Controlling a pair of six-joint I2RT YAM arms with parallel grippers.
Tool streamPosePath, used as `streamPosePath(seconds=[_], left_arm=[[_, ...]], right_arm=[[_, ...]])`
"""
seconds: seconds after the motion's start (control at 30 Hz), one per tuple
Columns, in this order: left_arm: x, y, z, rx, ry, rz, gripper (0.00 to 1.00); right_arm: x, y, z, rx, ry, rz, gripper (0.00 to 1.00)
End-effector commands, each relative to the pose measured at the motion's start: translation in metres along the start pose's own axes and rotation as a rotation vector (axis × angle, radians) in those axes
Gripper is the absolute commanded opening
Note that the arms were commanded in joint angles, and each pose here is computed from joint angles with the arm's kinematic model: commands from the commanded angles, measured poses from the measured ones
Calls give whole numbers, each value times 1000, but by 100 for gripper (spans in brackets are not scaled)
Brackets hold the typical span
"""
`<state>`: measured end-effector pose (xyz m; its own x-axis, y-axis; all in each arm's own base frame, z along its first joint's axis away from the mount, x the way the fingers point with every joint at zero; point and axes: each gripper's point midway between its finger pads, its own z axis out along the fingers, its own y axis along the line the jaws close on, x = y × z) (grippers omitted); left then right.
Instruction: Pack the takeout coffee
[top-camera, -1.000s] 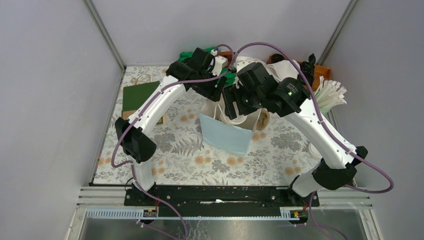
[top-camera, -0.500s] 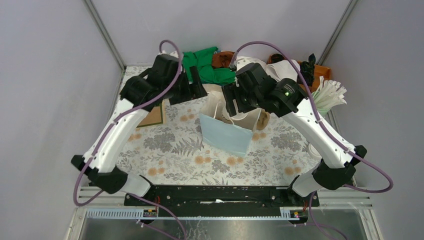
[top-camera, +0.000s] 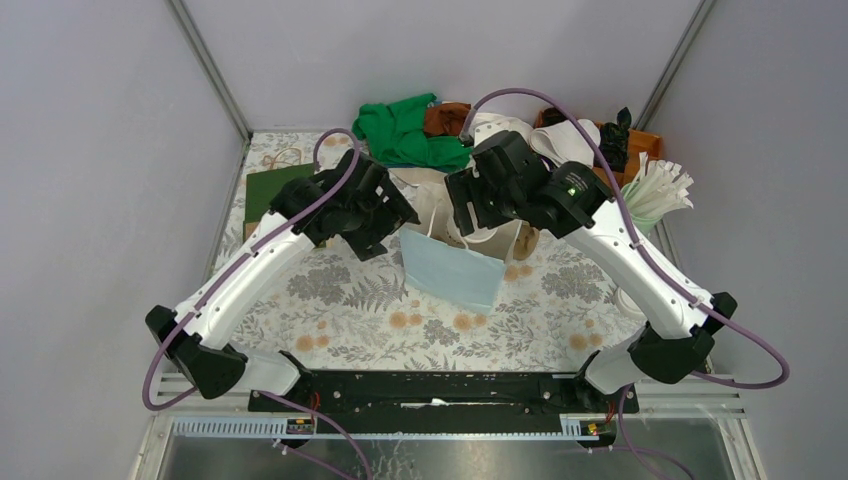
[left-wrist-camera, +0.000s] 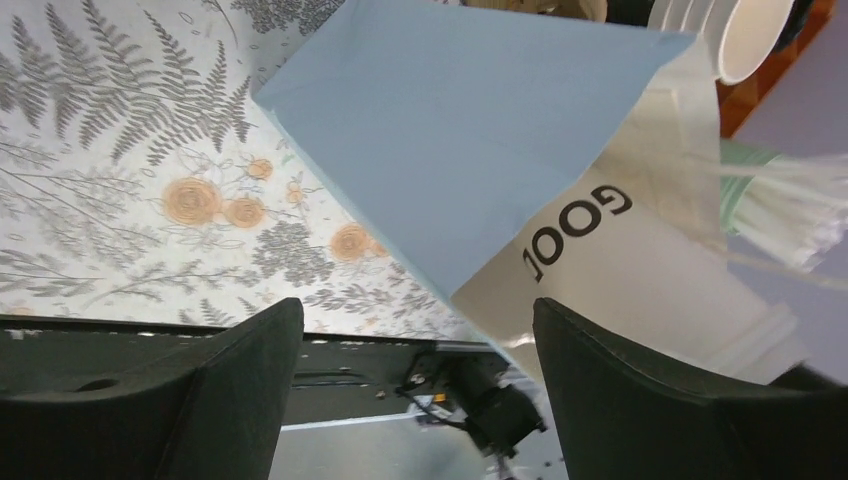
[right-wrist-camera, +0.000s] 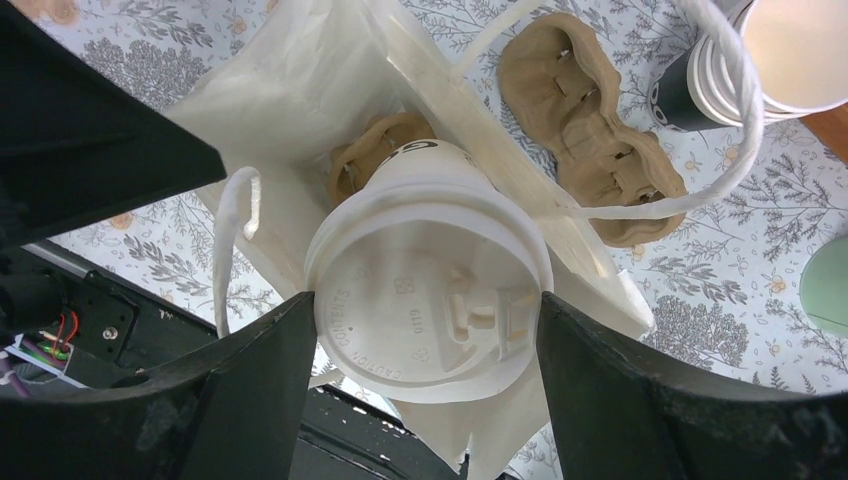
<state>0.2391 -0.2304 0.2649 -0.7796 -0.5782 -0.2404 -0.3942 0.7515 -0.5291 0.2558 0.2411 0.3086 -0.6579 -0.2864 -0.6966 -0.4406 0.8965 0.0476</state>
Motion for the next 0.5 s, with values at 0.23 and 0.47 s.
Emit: streamPosePath(seconds=[0.23, 0.47], left_arm=[[-1, -19, 33, 87, -12, -336, 73], [-18, -22, 32, 75, -81, -244, 12]], right_arm=[[-12, -13, -16, 23, -93, 8, 67], [-10, -22, -17, 23, -72, 14, 66]])
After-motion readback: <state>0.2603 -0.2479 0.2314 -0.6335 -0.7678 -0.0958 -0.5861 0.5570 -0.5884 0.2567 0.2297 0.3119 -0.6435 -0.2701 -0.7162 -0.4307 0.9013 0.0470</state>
